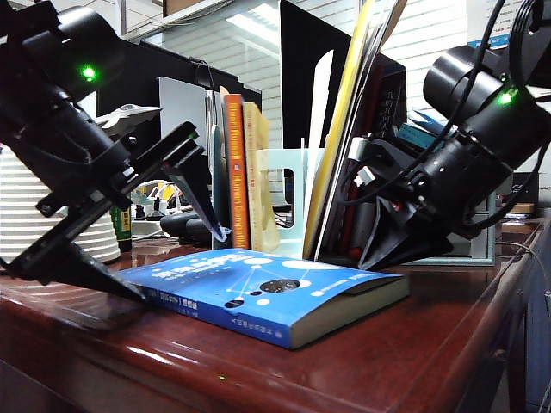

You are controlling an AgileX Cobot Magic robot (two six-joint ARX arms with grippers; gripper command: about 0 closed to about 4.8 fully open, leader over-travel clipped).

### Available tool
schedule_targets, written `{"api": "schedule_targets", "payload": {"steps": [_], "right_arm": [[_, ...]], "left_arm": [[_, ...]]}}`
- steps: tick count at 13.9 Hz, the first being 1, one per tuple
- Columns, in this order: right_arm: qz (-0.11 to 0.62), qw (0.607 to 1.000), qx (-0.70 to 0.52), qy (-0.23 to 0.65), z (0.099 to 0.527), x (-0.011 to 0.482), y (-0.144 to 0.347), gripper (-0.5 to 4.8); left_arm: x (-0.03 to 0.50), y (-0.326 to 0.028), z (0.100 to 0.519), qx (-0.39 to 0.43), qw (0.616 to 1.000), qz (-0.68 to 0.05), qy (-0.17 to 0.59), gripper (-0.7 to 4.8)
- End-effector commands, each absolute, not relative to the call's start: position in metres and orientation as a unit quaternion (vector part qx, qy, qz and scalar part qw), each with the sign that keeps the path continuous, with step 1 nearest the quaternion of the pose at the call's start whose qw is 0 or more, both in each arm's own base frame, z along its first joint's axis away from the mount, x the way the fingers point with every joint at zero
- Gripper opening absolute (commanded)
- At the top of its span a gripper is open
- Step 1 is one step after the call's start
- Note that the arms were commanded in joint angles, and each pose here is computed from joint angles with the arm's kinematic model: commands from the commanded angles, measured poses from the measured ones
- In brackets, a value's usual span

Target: Pick up the blue book and put it on the bookshelf.

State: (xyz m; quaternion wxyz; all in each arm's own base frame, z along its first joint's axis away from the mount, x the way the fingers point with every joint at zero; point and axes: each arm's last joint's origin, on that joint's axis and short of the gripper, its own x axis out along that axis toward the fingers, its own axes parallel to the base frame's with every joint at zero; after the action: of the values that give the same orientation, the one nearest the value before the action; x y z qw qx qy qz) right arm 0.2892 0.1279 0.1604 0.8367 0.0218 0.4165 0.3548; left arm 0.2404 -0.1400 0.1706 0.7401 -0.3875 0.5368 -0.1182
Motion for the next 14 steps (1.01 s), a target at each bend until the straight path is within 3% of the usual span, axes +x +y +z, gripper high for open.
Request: {"api": "schedule_targets", "payload": {"steps": [1,7,11,12,14], "right_arm": [[0.416,0.805,0.042,0.421,0.165,0.281,0.133,-0.01],[0.393,0.817,0.031,0.420,0.166,0.281,0.132,-0.01],[0.221,0.894,-0.051,0.386,0.177,0.287,0.122,-0.01],[0.199,0.909,-0.057,0.361,0.183,0.289,0.121,-0.01],[0.231,0.911,-0.041,0.339,0.187,0.291,0.123,-0.01]], "left_arm": [[0.246,-0.144,0.170,-0.391,0.753,-0.145,0.509,4.79],[0.250,-0.149,0.178,-0.404,0.743,-0.212,0.489,4.79],[0.246,-0.147,0.172,-0.397,0.732,-0.186,0.521,4.79],[0.244,-0.145,0.170,-0.391,0.729,-0.176,0.533,4.79],[0.243,-0.145,0.169,-0.381,0.734,-0.177,0.534,4.79]]}}
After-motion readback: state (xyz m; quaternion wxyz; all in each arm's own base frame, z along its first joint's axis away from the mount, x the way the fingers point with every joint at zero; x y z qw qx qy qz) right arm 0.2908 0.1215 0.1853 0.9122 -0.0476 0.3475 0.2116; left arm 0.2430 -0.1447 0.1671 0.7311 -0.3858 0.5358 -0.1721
